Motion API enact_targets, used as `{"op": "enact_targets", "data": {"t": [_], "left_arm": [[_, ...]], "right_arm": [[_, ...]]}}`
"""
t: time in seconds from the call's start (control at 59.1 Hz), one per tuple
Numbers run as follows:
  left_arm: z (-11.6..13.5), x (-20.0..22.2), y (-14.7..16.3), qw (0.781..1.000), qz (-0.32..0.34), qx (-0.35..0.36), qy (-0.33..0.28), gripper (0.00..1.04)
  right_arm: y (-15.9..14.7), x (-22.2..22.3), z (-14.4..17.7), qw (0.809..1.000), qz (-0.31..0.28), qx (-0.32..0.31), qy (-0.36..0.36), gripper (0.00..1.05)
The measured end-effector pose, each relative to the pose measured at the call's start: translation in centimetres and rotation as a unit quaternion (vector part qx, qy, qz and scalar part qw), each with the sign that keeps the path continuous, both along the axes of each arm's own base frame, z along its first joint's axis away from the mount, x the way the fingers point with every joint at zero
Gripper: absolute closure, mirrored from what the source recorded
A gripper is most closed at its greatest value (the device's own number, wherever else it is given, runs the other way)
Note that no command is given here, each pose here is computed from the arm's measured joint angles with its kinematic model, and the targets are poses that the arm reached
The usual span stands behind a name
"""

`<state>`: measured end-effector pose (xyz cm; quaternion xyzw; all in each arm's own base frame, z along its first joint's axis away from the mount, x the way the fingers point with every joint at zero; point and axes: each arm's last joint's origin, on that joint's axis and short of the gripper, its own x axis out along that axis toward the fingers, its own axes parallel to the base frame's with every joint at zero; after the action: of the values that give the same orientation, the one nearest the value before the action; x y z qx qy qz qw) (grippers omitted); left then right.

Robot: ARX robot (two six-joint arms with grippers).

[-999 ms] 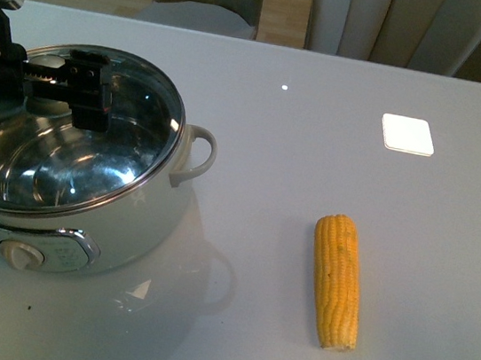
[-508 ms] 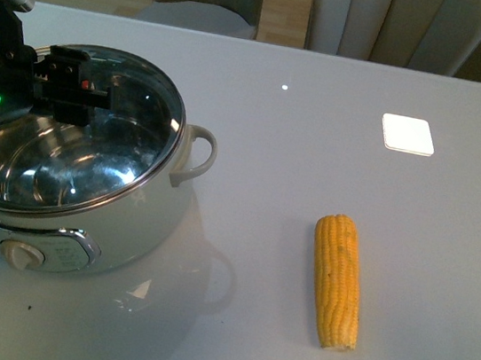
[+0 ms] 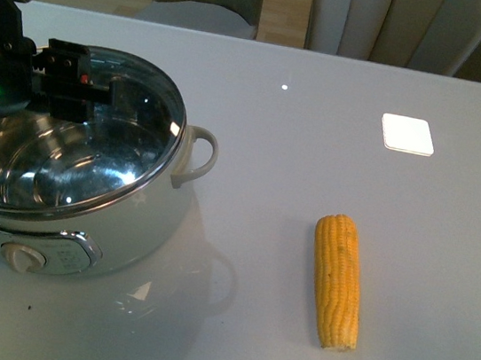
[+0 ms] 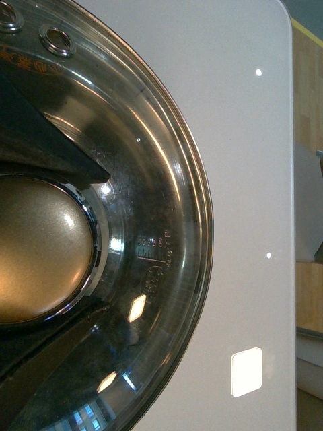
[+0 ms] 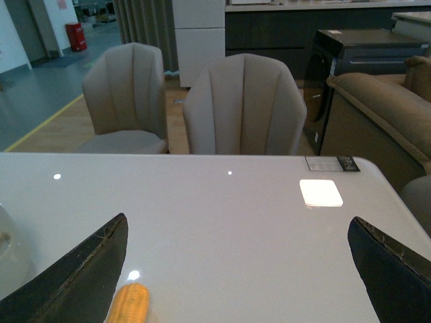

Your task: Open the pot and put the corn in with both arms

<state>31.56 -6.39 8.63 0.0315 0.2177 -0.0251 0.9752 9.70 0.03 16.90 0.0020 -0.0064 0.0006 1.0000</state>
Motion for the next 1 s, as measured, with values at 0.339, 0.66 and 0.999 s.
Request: {"op": "enact_targets", "data": {"t": [0.339,0.66,0.999], "left_arm": [[6.3,-0.5,1.6,0.998,0.011,-0.014,-0.058,0.61],[11.4,-2.9,9.6,0.988,0.073,-0.026,-0.131,0.61],[7.1,-8.4,22.6,0.973,0.196,0.021,-0.117,0.61]], "right_arm": [[0.0,0.0,0.0,1.0,0.0,0.0,0.0,0.09],[0.0,0.0,0.0,1.0,0.0,0.0,0.0,0.09],[0.0,0.0,0.0,1.0,0.0,0.0,0.0,0.09]]}}
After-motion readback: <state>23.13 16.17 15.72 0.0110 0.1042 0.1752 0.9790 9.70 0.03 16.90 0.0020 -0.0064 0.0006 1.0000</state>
